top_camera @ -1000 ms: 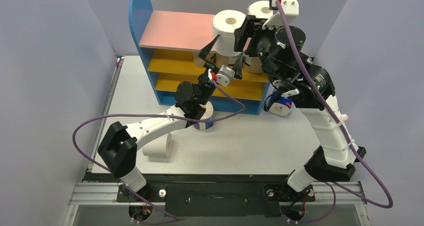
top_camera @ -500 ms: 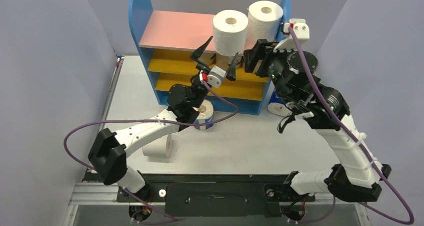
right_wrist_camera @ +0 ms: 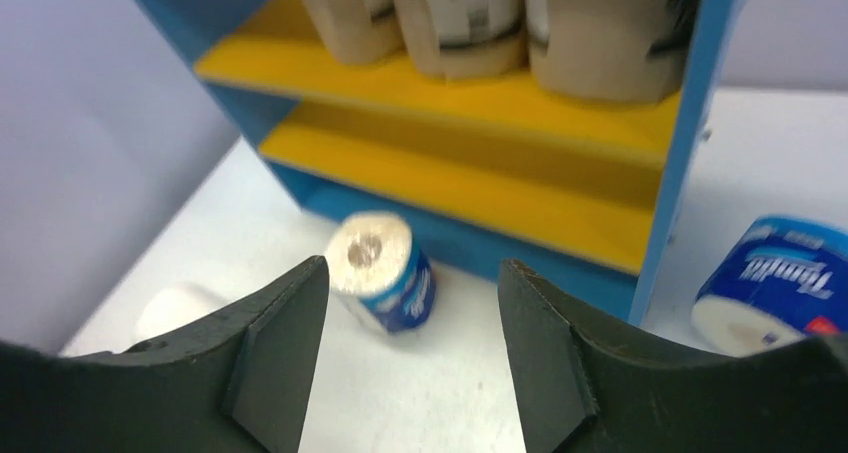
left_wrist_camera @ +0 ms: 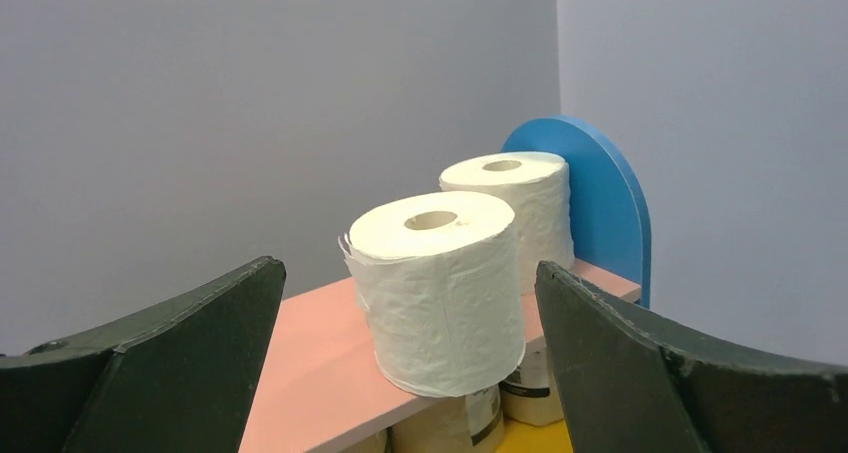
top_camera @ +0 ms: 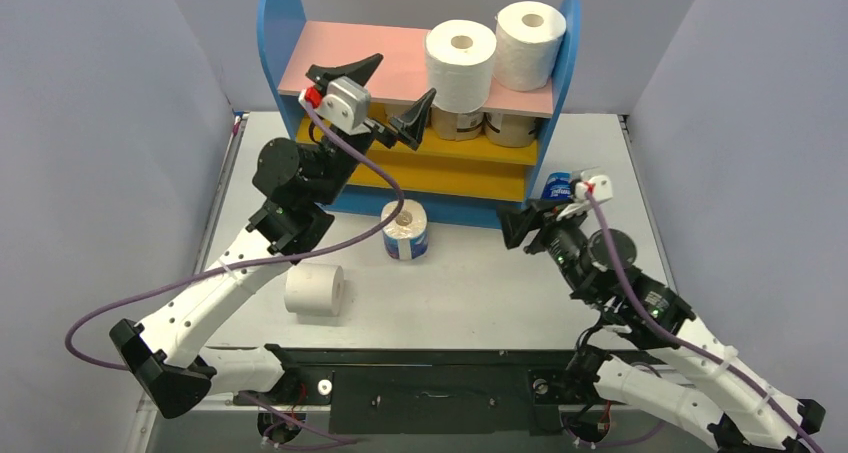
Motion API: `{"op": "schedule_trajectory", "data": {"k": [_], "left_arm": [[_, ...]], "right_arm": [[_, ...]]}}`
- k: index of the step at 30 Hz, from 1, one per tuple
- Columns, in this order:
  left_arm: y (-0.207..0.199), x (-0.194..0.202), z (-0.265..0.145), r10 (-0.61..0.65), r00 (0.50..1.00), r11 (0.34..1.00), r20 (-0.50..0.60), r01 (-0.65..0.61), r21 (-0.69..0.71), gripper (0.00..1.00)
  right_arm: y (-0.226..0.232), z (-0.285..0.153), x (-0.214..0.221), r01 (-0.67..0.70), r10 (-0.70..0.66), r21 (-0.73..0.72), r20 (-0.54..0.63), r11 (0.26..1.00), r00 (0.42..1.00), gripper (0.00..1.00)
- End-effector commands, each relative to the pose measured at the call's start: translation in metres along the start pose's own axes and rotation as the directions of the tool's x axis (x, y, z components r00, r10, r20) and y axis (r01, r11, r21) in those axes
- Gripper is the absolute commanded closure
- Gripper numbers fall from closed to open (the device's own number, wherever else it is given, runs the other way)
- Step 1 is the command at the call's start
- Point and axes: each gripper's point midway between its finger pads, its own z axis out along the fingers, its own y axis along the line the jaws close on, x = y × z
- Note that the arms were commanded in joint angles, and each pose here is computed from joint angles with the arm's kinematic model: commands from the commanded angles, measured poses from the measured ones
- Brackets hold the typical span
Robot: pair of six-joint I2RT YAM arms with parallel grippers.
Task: Place and organize the paper towels onto the shelf
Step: Place the paper towel on the shelf.
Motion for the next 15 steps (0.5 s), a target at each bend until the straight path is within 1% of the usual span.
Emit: {"op": "schedule_trajectory", "data": {"k": [1, 2, 3, 4, 5, 6, 7, 9, 13, 15], "left_arm": [[-0.012, 0.031, -0.002, -0.209, 0.954, 0.97, -0.213, 0.23, 0.074, 0.04], [-0.01, 0.032, -0.001, -0.224, 0.949, 0.966, -0.222, 0.246, 0.079, 0.04], [-0.01, 0.032, 0.0, -0.262, 0.938, 0.956, -0.228, 0.284, 0.069, 0.04], [-0.007, 0.035, 0.001, -0.277, 0.932, 0.952, -0.233, 0.299, 0.062, 0.04], [-0.006, 0.036, 0.002, -0.321, 0.917, 0.939, -0.238, 0.341, 0.048, 0.04], [-0.002, 0.039, 0.004, -0.338, 0.908, 0.933, -0.247, 0.358, 0.043, 0.04], [-0.002, 0.04, 0.005, -0.38, 0.889, 0.916, -0.256, 0.401, 0.032, 0.04], [0.0, 0.052, 0.009, -0.418, 0.86, 0.899, -0.292, 0.439, 0.008, 0.04], [0.004, 0.07, 0.005, -0.469, 0.819, 0.877, -0.331, 0.475, -0.067, 0.04], [0.008, 0.08, 0.002, -0.475, 0.818, 0.877, -0.323, 0.471, -0.096, 0.04]], "right_arm": [[0.013, 0.002, 0.043, -0.064, 0.063, -0.099, -0.011, 0.993, 0.998, 0.42], [0.011, 0.001, 0.062, -0.056, 0.053, -0.099, -0.034, 0.994, 0.998, 0.42], [0.006, 0.002, 0.067, -0.06, 0.058, -0.074, -0.028, 0.995, 0.998, 0.42], [0.004, 0.001, 0.084, -0.05, 0.047, -0.069, -0.05, 0.996, 0.998, 0.41], [0.001, 0.003, 0.089, -0.044, 0.042, -0.051, -0.041, 0.998, 0.998, 0.41], [0.0, 0.002, 0.108, -0.025, 0.022, -0.051, -0.068, 0.998, 0.997, 0.42], [-0.003, 0.003, 0.111, -0.02, 0.018, -0.034, -0.061, 0.999, 0.998, 0.42], [-0.004, 0.003, 0.131, 0.006, -0.009, -0.029, -0.085, 1.0, 0.996, 0.42], [-0.004, 0.004, 0.165, 0.015, -0.021, -0.042, -0.147, 0.999, 0.989, 0.42], [-0.001, 0.004, 0.176, 0.005, -0.015, -0.056, -0.178, 0.998, 0.984, 0.42]]}}
